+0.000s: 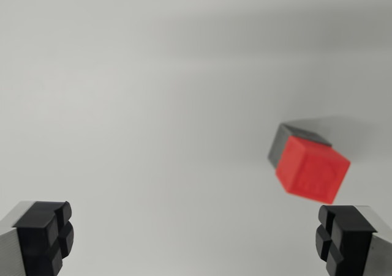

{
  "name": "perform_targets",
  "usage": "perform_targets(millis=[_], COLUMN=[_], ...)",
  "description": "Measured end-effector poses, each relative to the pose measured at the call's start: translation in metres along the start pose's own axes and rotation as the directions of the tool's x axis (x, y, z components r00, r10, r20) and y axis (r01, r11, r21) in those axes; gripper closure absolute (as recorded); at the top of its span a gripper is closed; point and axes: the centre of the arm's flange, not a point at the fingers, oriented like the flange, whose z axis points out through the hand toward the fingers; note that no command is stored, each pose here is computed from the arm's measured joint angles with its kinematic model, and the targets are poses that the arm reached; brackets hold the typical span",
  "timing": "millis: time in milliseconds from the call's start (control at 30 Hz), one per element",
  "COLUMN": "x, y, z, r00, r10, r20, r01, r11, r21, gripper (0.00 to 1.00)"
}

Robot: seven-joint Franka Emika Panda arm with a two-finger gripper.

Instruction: Destack cube

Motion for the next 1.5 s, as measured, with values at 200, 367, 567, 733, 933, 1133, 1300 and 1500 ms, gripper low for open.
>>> perform_targets(millis=[200,367,567,733,933,1133,1300,1500], x=[0.001,0.003,0.006,0.008,0.012,0.017,0.021,0.026], y=[0.003,0.008,0.016,0.025,0.037,0.052,0.066,0.083], z=[0.004,0.009,0.016,0.024,0.035,0.048,0.059,0.073], r00=[1.0,0.9999,0.9996,0.9991,0.9981,0.9962,0.9942,0.9906], r10=[0.005,0.013,0.026,0.041,0.061,0.085,0.106,0.135], r20=[0.0018,0.0027,0.0043,0.0075,0.0106,0.0154,0.0193,0.0232], r01=[-0.005,-0.013,-0.026,-0.041,-0.061,-0.085,-0.106,-0.134], r11=[1.0,0.9999,0.9996,0.9991,0.9981,0.9963,0.9943,0.9908], r21=[-0.0029,-0.0046,-0.0061,-0.008,-0.0093,-0.0113,-0.0138,-0.0147], gripper=[0.0,0.0,0.0,0.0,0.0,0.0,0.0,0.0])
